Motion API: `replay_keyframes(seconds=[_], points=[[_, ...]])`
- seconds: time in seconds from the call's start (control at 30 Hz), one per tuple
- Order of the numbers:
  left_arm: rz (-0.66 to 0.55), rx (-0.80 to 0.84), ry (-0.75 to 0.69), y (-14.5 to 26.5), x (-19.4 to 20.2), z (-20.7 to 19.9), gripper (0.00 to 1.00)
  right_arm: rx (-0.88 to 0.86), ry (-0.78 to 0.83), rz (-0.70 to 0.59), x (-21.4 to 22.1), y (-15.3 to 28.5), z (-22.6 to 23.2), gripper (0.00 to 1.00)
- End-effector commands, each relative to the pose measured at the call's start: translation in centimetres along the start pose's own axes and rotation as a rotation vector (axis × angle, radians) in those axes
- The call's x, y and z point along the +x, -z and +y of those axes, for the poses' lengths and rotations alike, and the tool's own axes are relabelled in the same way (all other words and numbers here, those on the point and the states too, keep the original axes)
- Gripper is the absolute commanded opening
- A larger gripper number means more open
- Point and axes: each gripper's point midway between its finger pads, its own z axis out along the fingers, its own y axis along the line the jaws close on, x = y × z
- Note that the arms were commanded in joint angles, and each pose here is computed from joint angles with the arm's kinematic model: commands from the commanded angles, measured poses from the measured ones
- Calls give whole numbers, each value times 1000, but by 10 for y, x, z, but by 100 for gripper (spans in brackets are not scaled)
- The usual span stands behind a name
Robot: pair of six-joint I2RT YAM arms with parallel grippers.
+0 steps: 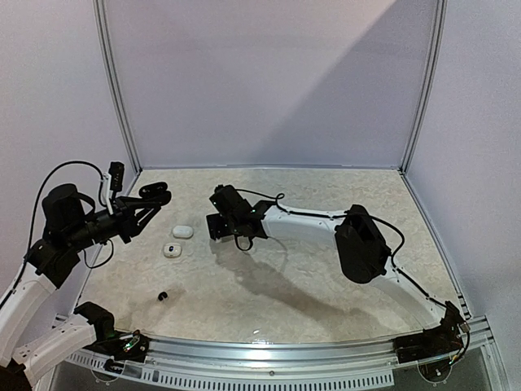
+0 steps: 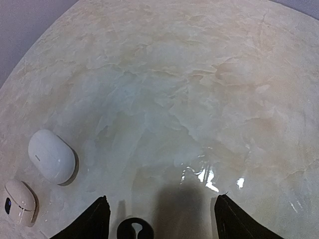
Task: Insert the wireless bluetooth earbuds into the charging case
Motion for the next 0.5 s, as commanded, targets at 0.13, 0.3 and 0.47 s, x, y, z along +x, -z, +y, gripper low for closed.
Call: replay_keyframes(seconds=[0.13,0.3,0.47], points=[[18,-6,9,-2,9,5,0,52,142,6,39,-20,5,72],[11,-2,14,-3,6,5,0,82,183,28,50,-22,-1,59],[10,-4,8,-3,5,5,0,89,264,41,60,-18,6,43]])
